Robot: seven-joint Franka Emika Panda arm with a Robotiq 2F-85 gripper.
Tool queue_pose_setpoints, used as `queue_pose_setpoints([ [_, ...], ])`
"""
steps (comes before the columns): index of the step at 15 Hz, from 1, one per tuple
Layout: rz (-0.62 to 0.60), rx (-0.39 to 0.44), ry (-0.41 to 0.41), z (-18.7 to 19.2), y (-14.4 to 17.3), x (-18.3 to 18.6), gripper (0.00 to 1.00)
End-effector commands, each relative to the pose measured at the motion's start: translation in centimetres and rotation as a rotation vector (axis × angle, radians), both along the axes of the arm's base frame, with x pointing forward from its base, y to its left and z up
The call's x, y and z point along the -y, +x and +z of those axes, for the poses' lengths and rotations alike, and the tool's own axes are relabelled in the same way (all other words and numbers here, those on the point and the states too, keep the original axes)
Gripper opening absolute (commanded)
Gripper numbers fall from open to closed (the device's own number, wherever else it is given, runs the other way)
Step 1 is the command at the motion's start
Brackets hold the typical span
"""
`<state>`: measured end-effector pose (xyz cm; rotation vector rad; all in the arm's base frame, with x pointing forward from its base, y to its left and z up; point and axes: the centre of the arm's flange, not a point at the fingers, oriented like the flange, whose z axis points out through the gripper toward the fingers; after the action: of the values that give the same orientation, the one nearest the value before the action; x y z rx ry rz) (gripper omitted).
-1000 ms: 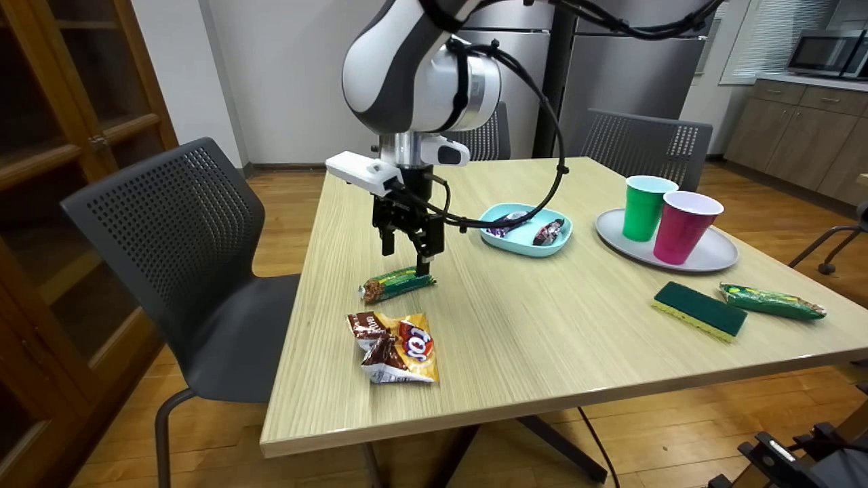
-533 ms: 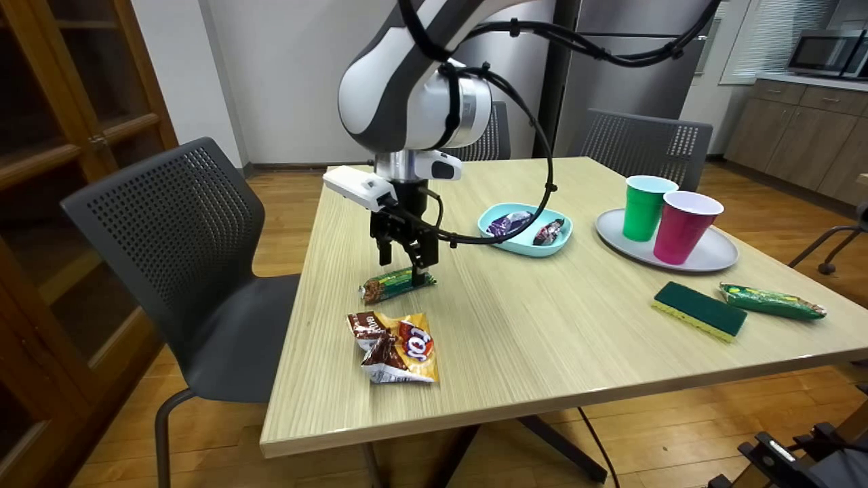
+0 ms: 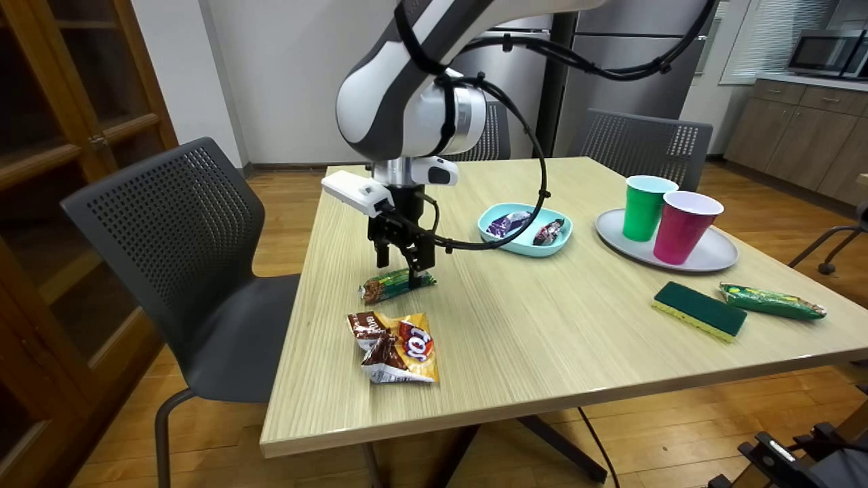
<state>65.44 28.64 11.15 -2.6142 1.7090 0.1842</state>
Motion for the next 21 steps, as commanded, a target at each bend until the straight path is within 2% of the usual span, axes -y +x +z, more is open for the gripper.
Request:
queue_pose_setpoints([
  [1,-0.001,0.017,-0.009,0.0,1.1,-0.9,0.75],
  [2,0.001,0.019,-0.009,0.1,1.1,-1.0,0.74],
  [9,0.004,0.025,0.003,0.9,1.0,-1.1,0.18],
  [10,0.009,0.018,0.005,1.3,0.7,-1.1,0.13],
  [17,0.078,-0.041,0.014,5.8,-0.5,0.5,0.12],
  [21,0.085,-0.005,0.01,9.8,0.4,4.1,0.12],
])
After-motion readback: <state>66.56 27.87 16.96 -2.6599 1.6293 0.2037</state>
